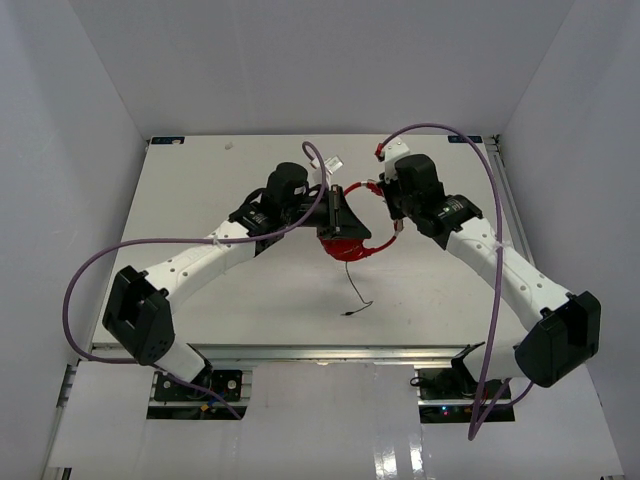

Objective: Wrap the headphones

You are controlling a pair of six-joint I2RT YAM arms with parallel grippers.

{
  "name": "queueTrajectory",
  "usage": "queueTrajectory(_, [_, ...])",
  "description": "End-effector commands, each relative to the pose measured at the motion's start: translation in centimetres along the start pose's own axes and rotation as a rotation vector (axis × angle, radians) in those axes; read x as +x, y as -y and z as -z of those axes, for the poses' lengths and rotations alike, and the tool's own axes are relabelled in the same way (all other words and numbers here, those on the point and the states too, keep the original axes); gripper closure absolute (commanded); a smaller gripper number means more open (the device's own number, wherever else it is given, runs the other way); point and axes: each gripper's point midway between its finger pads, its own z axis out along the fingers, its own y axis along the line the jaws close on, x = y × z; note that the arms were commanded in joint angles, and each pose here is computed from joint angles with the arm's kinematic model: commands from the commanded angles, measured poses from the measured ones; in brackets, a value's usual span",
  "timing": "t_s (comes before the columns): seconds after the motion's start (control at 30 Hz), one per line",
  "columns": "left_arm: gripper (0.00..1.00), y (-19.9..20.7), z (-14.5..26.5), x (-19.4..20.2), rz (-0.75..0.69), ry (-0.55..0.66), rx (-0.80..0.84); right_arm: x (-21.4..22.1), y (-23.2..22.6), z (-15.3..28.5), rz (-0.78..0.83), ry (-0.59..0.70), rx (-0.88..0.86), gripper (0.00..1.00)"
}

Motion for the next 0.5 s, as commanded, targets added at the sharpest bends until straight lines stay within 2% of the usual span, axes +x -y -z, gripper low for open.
queueTrajectory(0.0, [0.88, 2.5, -1.4, 0.4, -0.051, 0.043, 0.030, -4.1, 1.3, 0.6, -0.176, 0.104, 0.017, 0.92])
queueTrajectory(0.07, [0.76, 1.6, -1.9, 0.5, -0.085, 0.088, -0.019, -4.4, 1.5, 0.7, -0.210, 0.106, -0.013, 0.92])
queueTrajectory(0.13, [0.71, 1.1, -2.3, 0.9, -0.144, 0.128, -0.065, -4.7, 1.7, 0.9, -0.220, 0.105, -0.028, 0.92])
queueTrajectory(0.23, [0.57, 1.1, -2.6, 1.6, -0.252, 0.181, -0.117, -5.2, 1.5, 1.3, -0.230, 0.108, -0.055, 0.92])
queueTrajectory(0.47, [0.52, -1.4, -2.1, 3.2, -0.428, 0.248, -0.232, -6.6, 1.6, 2.9, -0.278, 0.131, -0.122, 0.92])
